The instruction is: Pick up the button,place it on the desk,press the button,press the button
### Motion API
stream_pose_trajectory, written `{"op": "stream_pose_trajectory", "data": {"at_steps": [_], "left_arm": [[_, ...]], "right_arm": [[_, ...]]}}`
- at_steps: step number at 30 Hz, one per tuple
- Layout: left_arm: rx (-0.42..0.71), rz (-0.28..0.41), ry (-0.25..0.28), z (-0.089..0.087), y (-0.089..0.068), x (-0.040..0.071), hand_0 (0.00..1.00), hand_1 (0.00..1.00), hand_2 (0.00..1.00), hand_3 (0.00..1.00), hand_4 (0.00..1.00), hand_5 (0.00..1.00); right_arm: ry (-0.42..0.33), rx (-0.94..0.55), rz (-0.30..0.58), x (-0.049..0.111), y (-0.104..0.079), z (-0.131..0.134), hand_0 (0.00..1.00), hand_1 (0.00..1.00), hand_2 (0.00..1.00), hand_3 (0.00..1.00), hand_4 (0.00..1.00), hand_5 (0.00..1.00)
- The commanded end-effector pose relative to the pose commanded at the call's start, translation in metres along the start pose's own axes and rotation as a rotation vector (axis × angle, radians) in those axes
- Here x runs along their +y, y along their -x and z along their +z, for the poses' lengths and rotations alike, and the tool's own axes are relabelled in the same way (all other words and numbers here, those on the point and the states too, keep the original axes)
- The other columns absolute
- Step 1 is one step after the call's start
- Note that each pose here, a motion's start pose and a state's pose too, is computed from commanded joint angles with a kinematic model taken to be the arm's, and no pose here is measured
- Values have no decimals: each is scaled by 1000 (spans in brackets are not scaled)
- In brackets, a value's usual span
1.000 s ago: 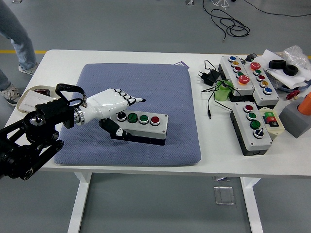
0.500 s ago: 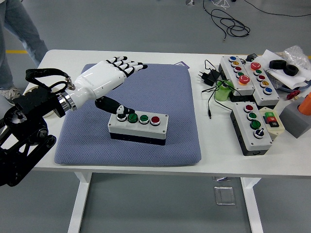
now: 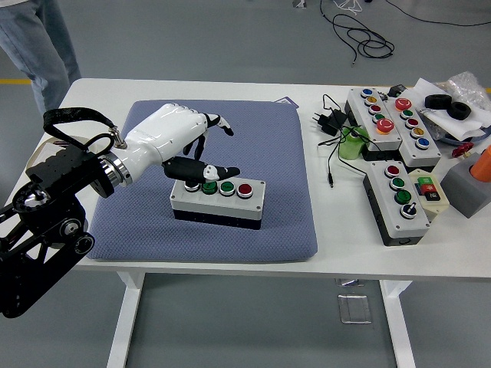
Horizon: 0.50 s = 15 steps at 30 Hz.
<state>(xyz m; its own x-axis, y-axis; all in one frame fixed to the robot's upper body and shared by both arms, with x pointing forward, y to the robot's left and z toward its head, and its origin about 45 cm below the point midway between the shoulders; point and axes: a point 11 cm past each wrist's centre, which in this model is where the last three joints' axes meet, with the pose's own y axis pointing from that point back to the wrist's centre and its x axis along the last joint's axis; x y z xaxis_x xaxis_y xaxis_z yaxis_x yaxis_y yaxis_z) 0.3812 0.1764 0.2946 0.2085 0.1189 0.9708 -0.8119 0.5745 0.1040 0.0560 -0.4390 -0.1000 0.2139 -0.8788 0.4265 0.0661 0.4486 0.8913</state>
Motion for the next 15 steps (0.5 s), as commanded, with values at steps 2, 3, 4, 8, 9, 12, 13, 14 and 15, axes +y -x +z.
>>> {"op": "stream_pose_trajectory", "data": {"at_steps": [2, 3, 4, 8, 9, 12, 13, 14, 15], "left_arm": [[20, -32, -6, 1, 8, -1, 25, 2, 25, 674, 711, 998], [25, -39, -7, 1, 10, -1, 25, 2, 25, 674, 711, 998], [30, -48, -8, 1, 13, -2, 25, 2, 25, 674, 711, 998], [29, -73, -14, 1, 18, -2, 24, 2, 19, 679, 688, 998], [29, -78, -16, 1, 19, -3, 24, 2, 19, 679, 688, 998], [26, -89, -22, 0, 23, -3, 24, 2, 19, 683, 677, 998], [26, -93, -23, -1, 25, -3, 24, 2, 19, 683, 677, 998], [23, -99, -25, -1, 27, -4, 24, 2, 19, 683, 677, 998], [22, -101, -26, -1, 28, -4, 24, 2, 19, 683, 677, 998]], "right_arm": [[0, -1, 0, 0, 0, 0, 633, 549, 623, 569, 313, 248], [1, -1, 0, 0, 0, 0, 633, 549, 623, 569, 313, 248], [0, 0, 0, 0, 0, 0, 633, 549, 623, 569, 313, 248], [0, 0, -1, 0, 0, 0, 633, 549, 621, 568, 313, 247], [0, -1, -1, 0, 0, 0, 633, 549, 621, 568, 313, 247], [-1, -1, -1, 0, 0, 0, 632, 549, 622, 569, 313, 246], [-1, 0, 0, 0, 0, 0, 632, 549, 622, 569, 313, 246], [-1, 0, 0, 0, 0, 0, 632, 549, 622, 569, 313, 246], [-1, 0, 0, 0, 0, 0, 632, 549, 622, 569, 313, 246]]}}
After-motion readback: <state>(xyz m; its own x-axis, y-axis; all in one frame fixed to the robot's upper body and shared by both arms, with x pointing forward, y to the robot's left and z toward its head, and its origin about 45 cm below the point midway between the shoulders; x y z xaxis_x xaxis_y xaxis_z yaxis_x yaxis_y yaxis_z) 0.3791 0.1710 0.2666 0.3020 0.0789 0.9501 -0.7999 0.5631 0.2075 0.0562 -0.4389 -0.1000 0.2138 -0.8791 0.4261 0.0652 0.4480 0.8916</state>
